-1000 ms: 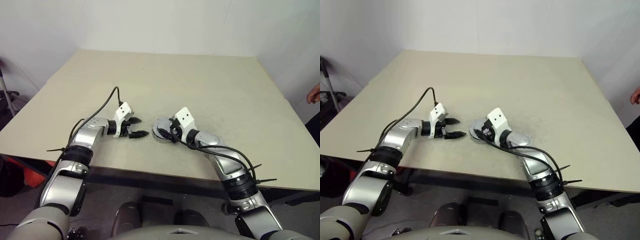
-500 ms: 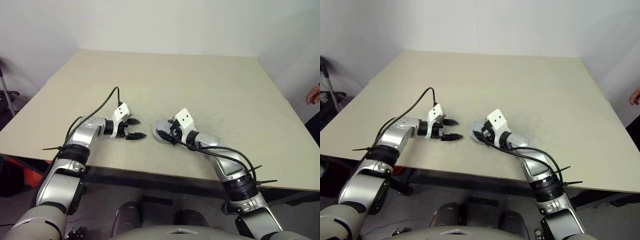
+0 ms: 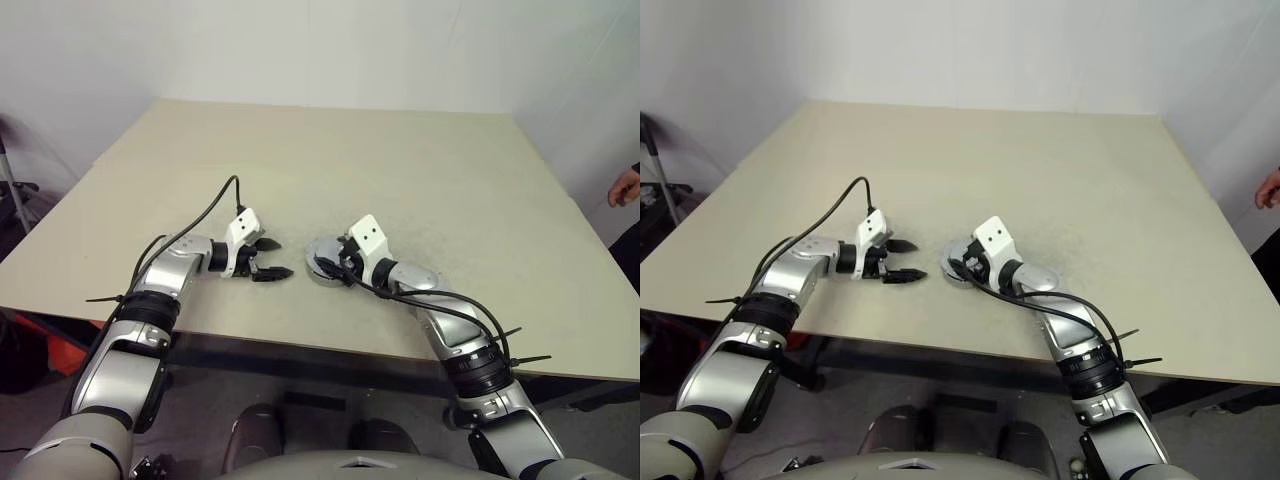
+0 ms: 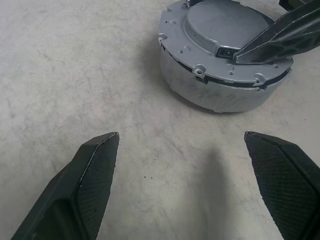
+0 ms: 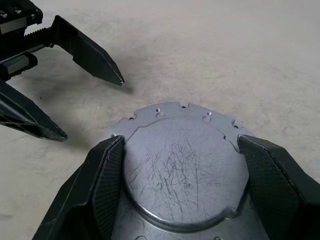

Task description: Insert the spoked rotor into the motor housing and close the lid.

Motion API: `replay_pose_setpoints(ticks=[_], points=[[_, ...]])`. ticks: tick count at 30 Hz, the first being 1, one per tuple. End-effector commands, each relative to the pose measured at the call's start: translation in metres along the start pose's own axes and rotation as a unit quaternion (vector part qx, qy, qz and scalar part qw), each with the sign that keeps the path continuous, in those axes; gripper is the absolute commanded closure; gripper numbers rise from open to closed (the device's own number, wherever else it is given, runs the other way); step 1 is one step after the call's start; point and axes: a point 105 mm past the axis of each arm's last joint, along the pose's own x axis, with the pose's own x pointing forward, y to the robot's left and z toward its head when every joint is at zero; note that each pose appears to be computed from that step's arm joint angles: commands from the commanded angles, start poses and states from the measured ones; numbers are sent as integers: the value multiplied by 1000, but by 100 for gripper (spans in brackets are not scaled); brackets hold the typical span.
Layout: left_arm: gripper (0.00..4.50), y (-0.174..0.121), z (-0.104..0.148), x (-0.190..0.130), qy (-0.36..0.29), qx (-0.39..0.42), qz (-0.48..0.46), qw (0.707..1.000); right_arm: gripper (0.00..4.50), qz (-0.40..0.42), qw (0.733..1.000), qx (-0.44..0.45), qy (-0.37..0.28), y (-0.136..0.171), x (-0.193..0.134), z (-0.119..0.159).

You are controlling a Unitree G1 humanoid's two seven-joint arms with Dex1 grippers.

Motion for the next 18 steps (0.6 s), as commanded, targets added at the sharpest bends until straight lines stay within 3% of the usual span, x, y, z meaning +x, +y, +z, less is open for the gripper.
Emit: replay_pose_setpoints(ticks=[1,18], points=[[24,2,11,-3,-10,19,5,1000,136,5,1000,-13,-13,1,-2,7],[24,3,11,-2,-9,18,9,1000,136,6,1000,-11,-1,0,0,-1]])
